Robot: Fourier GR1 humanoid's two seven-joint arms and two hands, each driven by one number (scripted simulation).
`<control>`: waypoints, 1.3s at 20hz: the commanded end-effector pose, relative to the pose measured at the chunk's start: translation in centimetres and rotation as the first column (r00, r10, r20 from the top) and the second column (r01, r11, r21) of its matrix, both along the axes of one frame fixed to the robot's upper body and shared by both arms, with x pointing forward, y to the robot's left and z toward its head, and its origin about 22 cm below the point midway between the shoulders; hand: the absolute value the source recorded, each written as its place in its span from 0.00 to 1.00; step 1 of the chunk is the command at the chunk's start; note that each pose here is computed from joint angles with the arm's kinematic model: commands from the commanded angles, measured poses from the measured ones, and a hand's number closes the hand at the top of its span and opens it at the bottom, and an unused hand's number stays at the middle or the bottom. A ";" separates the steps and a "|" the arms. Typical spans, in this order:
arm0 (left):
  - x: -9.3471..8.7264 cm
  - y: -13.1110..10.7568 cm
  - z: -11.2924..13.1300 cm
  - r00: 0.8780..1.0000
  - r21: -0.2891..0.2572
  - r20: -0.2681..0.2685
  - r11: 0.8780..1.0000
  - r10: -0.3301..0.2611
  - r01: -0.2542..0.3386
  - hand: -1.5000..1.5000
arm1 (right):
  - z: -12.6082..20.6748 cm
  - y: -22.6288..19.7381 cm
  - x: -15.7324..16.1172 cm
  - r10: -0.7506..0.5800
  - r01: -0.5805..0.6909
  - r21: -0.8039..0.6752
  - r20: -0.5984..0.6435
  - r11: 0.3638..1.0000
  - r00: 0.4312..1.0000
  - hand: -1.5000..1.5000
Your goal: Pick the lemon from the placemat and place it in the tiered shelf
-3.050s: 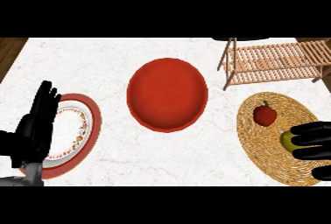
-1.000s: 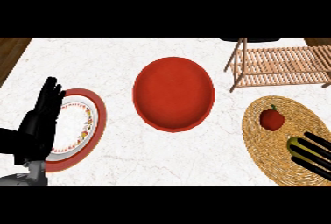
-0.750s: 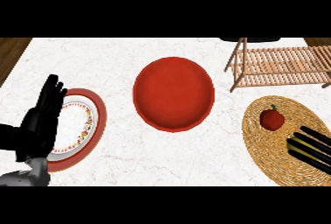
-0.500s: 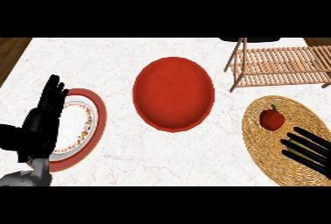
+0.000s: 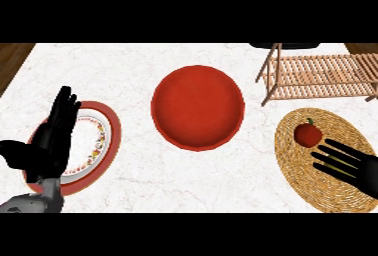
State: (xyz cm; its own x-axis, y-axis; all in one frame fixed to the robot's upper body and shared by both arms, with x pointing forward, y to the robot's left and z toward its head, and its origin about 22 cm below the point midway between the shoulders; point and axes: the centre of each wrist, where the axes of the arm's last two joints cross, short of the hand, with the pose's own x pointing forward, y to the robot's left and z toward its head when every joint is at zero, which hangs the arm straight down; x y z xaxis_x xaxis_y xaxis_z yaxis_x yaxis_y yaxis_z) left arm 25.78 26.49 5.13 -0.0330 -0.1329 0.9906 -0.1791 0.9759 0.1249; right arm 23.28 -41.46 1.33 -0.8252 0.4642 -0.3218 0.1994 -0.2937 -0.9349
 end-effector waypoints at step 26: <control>-0.8 1.4 -0.1 0.999 0.016 -0.020 0.999 0.041 -0.040 0.50 | -4.9 4.7 -0.3 -0.610 0.832 0.300 -0.572 0.467 0.548 1.00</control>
